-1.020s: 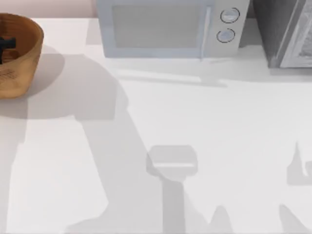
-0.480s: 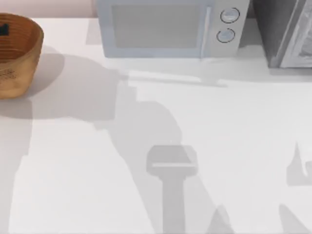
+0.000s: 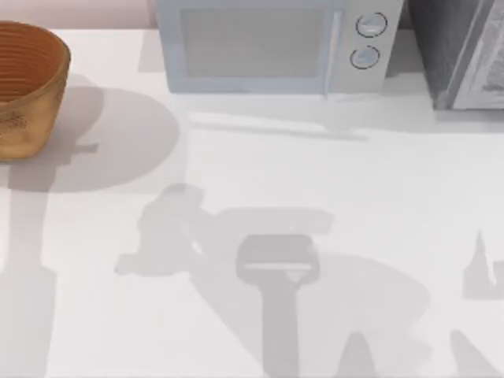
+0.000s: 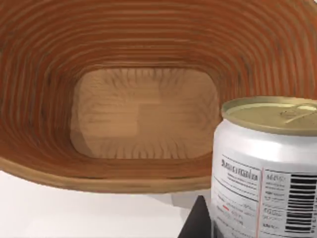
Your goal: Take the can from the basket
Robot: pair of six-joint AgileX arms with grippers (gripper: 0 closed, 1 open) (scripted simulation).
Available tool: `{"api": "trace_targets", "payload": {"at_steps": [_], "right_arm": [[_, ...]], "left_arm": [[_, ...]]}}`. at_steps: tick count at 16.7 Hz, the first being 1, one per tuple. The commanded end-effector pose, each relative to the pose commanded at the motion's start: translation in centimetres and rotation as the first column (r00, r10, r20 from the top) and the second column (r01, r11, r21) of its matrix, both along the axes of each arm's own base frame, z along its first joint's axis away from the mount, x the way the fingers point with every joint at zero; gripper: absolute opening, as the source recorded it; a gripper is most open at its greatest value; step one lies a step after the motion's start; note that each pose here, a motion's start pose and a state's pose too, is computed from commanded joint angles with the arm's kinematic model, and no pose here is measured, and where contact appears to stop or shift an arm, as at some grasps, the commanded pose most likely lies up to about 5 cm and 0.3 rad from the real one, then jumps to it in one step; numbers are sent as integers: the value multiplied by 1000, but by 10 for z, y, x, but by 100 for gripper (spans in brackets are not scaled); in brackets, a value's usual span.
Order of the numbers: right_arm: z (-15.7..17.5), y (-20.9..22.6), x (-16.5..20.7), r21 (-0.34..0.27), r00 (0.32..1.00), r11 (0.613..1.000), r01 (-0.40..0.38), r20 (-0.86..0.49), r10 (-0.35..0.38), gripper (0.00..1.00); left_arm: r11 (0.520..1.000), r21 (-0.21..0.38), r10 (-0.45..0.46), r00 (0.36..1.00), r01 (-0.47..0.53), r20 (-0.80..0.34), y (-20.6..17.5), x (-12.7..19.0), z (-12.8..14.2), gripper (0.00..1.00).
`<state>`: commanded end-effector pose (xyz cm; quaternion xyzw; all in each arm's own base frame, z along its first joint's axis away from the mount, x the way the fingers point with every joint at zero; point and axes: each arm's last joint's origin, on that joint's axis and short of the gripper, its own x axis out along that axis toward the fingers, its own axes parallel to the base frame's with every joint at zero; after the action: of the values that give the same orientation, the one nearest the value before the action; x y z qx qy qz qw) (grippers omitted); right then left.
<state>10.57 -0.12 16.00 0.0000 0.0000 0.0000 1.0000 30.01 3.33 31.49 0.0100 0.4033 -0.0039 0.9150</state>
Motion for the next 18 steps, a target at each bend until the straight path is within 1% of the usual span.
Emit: {"api": "trace_targets", "payload": {"at_steps": [2, 4, 6, 8, 10, 13, 16, 18], "right_arm": [[0, 0, 0, 0, 1000, 1000, 0, 0, 0, 100], [0, 0, 0, 0, 1000, 1000, 0, 0, 0, 100], [0, 0, 0, 0, 1000, 1000, 0, 0, 0, 100], [0, 0, 0, 0, 1000, 1000, 0, 0, 0, 100], [0, 0, 0, 0, 1000, 1000, 0, 0, 0, 100], [0, 0, 0, 0, 1000, 1000, 0, 0, 0, 100], [0, 0, 0, 0, 1000, 1000, 0, 0, 0, 100], [0, 0, 0, 0, 1000, 1000, 0, 0, 0, 100]], "left_arm": [[1000, 11, 2, 989, -4, 145, -10, -46, 3, 0], [1000, 17, 2, 955, -7, 296, -18, -92, -3, 0], [1000, 17, 1, 900, -9, 435, -24, -135, -23, 0], [1000, 12, 2, 844, -10, 536, -29, -165, -56, 0], [1000, 4, 5, 789, -9, 614, -31, -183, -90, 0], [1000, -10, 11, 721, -6, 692, -33, -193, -129, 0], [1000, -20, 15, 681, 0, 732, -34, -194, -151, 0], [1000, -21, 15, 675, 1, 738, -34, -194, -155, 0]]}}
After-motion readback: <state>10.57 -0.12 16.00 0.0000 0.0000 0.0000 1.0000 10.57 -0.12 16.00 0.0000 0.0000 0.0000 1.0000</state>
